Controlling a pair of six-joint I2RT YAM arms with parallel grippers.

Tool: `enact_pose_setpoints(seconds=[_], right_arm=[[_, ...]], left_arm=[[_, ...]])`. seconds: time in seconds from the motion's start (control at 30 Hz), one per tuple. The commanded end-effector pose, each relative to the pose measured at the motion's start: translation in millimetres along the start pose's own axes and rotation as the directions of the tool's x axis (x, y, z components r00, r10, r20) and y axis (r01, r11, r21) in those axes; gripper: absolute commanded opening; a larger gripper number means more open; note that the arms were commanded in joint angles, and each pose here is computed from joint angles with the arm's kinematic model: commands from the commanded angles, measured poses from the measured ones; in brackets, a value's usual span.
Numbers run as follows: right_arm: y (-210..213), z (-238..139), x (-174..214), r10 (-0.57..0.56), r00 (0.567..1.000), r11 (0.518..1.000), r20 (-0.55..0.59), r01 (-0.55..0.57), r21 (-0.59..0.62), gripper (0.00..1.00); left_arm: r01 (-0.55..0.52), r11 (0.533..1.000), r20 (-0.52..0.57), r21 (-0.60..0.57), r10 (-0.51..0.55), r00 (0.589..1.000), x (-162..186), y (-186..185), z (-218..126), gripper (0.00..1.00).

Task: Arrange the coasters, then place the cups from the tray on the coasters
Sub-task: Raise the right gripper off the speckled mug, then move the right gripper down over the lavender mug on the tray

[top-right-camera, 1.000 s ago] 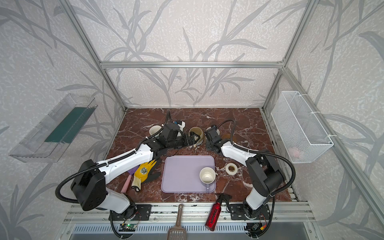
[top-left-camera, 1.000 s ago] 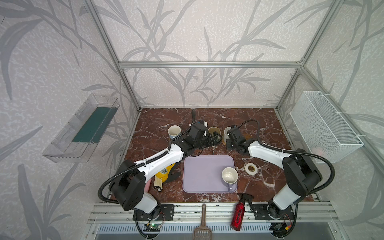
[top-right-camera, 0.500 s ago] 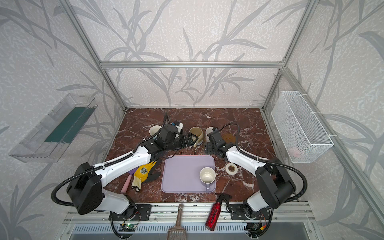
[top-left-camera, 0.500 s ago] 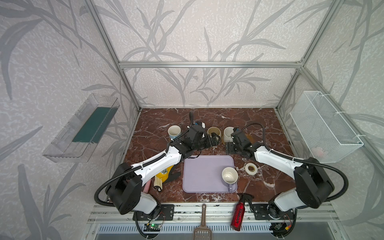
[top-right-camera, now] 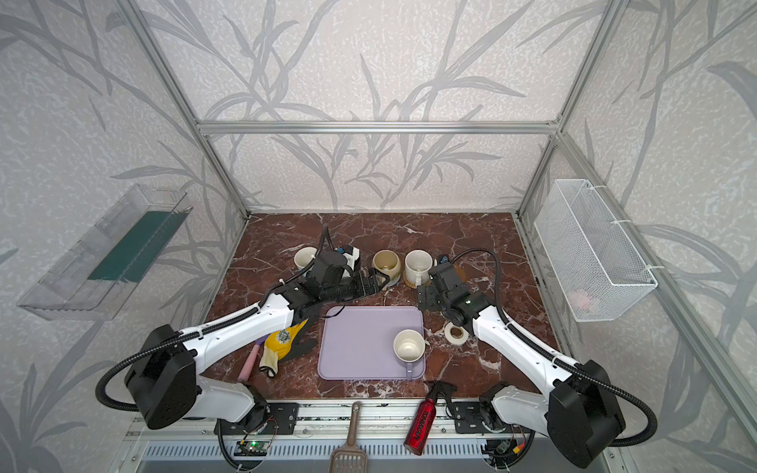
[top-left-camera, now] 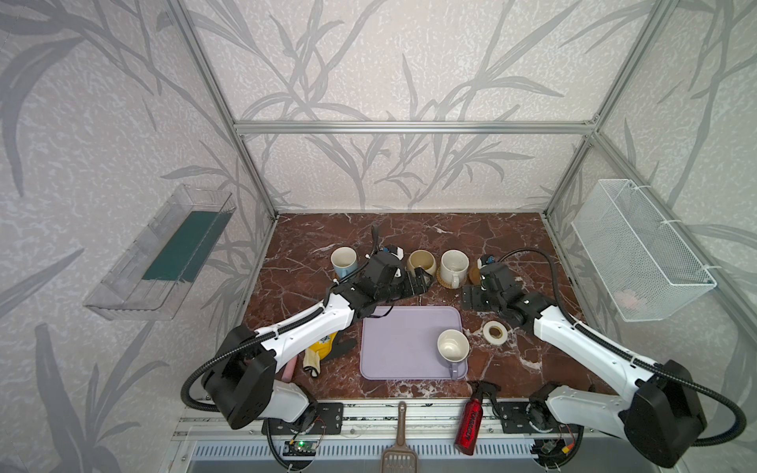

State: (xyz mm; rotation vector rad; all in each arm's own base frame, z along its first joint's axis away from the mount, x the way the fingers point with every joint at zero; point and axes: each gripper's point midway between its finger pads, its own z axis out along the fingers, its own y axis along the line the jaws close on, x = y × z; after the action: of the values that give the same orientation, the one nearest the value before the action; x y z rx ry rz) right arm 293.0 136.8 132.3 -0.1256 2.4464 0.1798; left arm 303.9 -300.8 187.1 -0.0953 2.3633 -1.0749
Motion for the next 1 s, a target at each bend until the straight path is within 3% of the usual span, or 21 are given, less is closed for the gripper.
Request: enact_pose_setpoints(seconds=[0.0,0.13,0.4,0.57,0.67,0.97], right_arm=[[19.3,-21.8,27.3,-0.045,0.996,0.986,-0.076,0.032,-0.161,0.99],[14.0,-39.8,46.6,0.03,0.998,0.98,-0.053,-0.04,-0.195,0.99],[13.7,-63.0,80.0,-0.002,0.995,0.979,-0.105,-0.019,-0.203,0.99],[28.1,-73.9,99.5,-0.078,0.991,0.978,-0.106,0.055,-0.204,0.99],[33.6,-79.1,110.4,-0.139,0.985,0.977,-0.099,0.12,-0.179,0.99],[60.1,-85.1,139.5,-0.248,0.962,0.958,-0.111,0.226,-0.178,0.99]], left_arm=[[-0.019,1.0,-0.018,0.021,0.02,1.0,6.7,-6.8,-14.7,0.99],[-0.02,0.999,-0.046,0.029,0.022,0.999,22.4,-7.2,-16.2,0.99],[-0.025,1.0,-0.129,0.01,0.027,0.991,57.2,0.9,-6.2,0.99],[-0.012,1.0,-0.192,-0.002,0.011,0.981,73.2,4.5,-3.2,0.99],[0.04,0.999,-0.191,0.033,-0.033,0.981,78.7,3.9,-0.2,0.99],[0.026,1.0,-0.176,-0.004,-0.027,0.984,80.3,13.6,-8.1,0.99]])
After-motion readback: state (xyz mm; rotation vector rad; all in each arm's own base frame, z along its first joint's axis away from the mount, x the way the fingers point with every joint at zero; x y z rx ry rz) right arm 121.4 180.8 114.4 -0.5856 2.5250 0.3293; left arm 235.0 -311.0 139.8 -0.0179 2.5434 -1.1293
